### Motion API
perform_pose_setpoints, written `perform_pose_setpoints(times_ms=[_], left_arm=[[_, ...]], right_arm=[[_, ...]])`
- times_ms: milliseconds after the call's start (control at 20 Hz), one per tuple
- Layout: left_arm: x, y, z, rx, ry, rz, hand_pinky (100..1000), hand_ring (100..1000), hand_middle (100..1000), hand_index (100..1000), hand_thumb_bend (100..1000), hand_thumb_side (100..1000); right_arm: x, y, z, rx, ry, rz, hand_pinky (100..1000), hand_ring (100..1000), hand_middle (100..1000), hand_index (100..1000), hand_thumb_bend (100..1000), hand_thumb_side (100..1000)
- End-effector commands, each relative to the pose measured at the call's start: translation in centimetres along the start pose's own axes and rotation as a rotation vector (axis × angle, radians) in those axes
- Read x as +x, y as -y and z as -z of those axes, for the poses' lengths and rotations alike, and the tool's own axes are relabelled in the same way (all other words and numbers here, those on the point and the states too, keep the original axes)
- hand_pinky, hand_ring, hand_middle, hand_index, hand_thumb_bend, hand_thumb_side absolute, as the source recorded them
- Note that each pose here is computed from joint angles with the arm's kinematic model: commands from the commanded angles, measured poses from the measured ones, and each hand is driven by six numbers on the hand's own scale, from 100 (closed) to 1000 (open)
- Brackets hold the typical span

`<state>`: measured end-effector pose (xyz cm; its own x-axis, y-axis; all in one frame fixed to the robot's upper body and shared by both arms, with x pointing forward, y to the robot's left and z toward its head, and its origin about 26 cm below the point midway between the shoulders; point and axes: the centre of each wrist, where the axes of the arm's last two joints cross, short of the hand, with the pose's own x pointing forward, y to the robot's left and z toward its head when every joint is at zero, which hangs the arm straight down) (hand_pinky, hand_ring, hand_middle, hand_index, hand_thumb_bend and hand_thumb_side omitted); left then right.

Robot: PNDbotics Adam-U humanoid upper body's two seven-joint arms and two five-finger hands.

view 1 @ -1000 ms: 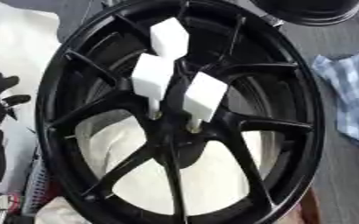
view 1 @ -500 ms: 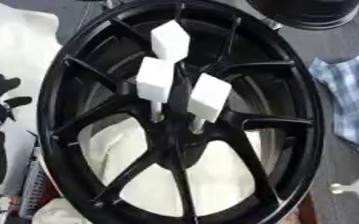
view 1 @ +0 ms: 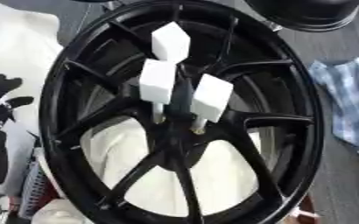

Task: Pull the pin out of the wheel hub.

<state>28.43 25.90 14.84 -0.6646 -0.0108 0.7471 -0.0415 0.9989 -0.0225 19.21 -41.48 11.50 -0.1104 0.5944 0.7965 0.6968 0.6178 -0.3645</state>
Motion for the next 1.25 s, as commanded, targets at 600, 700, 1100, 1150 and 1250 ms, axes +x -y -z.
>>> perform_pose_setpoints(times_ms=[600,700,1100,1150,1250], left_arm=[[0.7,0.1,0.7,-0.030,0.034,-0.011,667,785,611,723,113,786],[0.8,0.1,0.7,-0.032,0.038,-0.011,668,785,611,723,110,784],[0.8,0.1,0.7,-0.027,0.045,-0.014,668,785,611,723,104,781],[0.8,0.1,0.7,-0.027,0.047,-0.015,668,785,611,723,102,780],[0.8,0.1,0.8,-0.026,0.051,-0.016,667,785,610,722,100,778]], right_arm=[[4.7,-4.3,3.2,0.300,0.411,0.444,958,753,626,733,100,515],[5.0,-4.6,3.4,0.323,0.421,0.458,958,752,624,732,100,511],[5.5,-5.2,3.5,0.383,0.433,0.455,957,748,620,728,100,510],[5.6,-5.3,3.5,0.387,0.435,0.454,957,747,620,728,100,510],[5.7,-5.4,3.6,0.392,0.436,0.452,957,746,619,727,100,510]])
